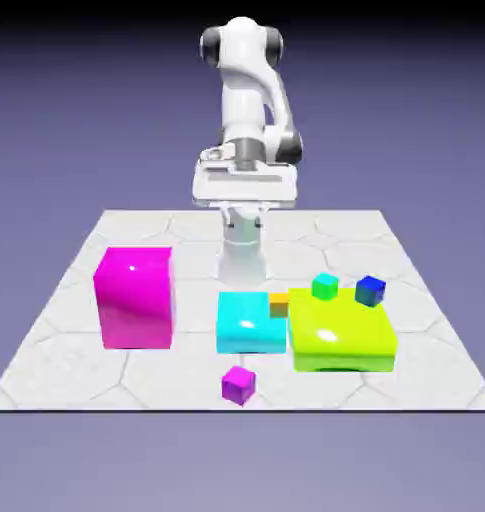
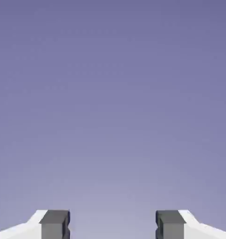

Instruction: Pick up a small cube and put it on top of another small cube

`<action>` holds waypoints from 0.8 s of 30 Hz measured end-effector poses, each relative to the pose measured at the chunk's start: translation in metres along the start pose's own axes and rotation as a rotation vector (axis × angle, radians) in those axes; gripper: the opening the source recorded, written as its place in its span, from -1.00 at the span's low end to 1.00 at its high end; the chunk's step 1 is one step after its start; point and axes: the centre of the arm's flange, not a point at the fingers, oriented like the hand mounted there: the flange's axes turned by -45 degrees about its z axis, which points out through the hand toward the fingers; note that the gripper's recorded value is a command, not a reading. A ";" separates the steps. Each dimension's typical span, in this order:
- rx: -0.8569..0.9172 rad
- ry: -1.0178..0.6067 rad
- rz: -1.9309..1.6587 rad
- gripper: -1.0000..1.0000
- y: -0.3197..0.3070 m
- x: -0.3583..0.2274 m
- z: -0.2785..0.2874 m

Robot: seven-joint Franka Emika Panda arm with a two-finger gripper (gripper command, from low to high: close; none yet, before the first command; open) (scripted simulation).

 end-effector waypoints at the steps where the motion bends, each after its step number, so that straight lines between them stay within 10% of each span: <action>1: 0.012 -0.036 -0.031 0.00 0.000 0.001 0.011; 24: 0.285 -0.830 -0.855 0.00 -0.016 -0.077 0.260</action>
